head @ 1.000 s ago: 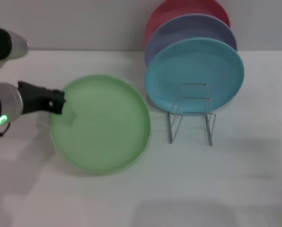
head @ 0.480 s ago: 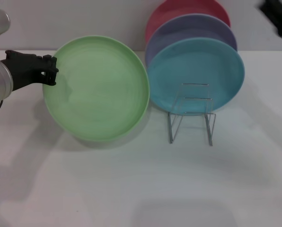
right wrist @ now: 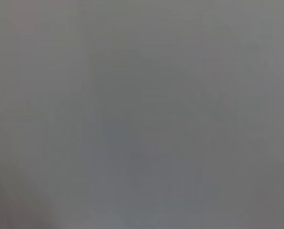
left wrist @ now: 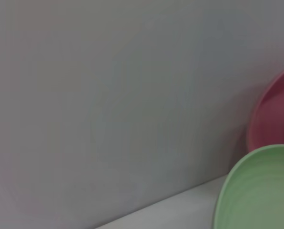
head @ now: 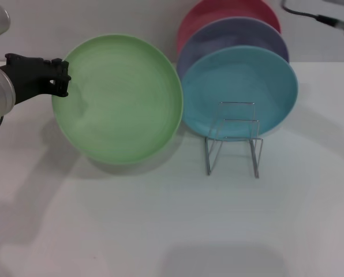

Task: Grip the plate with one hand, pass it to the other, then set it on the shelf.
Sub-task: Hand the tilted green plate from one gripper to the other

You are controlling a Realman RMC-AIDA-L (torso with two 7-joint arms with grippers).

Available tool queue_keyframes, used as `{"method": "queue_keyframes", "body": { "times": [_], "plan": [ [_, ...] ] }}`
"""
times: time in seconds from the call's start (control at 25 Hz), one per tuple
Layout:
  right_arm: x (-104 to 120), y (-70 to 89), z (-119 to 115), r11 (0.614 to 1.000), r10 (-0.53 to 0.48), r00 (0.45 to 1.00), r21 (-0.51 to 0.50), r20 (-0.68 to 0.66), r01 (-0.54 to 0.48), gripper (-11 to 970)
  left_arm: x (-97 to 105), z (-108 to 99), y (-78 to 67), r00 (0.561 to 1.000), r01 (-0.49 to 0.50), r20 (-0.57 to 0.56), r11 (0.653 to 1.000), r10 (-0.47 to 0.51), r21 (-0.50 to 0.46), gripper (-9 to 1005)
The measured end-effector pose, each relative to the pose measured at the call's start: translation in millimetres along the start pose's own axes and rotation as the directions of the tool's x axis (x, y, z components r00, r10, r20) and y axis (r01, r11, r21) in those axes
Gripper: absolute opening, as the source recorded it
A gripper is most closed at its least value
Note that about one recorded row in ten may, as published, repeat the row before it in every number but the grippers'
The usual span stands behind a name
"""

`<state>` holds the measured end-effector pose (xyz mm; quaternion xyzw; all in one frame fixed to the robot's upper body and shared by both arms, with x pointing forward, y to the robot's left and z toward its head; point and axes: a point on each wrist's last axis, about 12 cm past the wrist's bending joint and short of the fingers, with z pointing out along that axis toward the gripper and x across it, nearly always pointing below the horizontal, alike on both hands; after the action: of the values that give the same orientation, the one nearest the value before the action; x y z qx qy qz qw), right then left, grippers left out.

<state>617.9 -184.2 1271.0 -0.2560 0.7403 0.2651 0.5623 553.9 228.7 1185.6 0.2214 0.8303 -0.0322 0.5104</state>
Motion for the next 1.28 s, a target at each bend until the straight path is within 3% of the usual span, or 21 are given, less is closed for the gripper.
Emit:
{"method": "queue_keyframes", "body": {
  "times": [0.08,0.24,0.36,0.88,1.28],
  "plan": [
    [-16,3.1,19,0.998,0.038,0.980,0.057,-0.194,-0.027,823,-3,1,0.1,1.000,-0.008,0.009,1.000,0.008,-0.003,52],
    [-19,2.3,38,0.993,0.104,0.940,0.083,-0.324,-0.081,823,-4,1,0.0,1.000,-0.015,0.016,1.000,0.015,-0.002,55],
    [-15,6.7,59,0.997,0.059,0.907,0.061,-0.417,-0.037,824,-5,2,0.8,1.000,-0.016,0.019,1.000,0.016,-0.004,58],
    [-2,34.5,88,0.997,-0.057,0.883,-0.068,-0.465,0.028,824,-8,5,3.0,0.999,-0.018,0.029,1.000,0.018,-0.009,68],
    [4,32.8,95,0.996,-0.089,0.885,-0.050,-0.456,0.074,823,-4,6,2.7,1.000,-0.014,0.018,1.000,0.014,-0.008,75]
  ]
}}
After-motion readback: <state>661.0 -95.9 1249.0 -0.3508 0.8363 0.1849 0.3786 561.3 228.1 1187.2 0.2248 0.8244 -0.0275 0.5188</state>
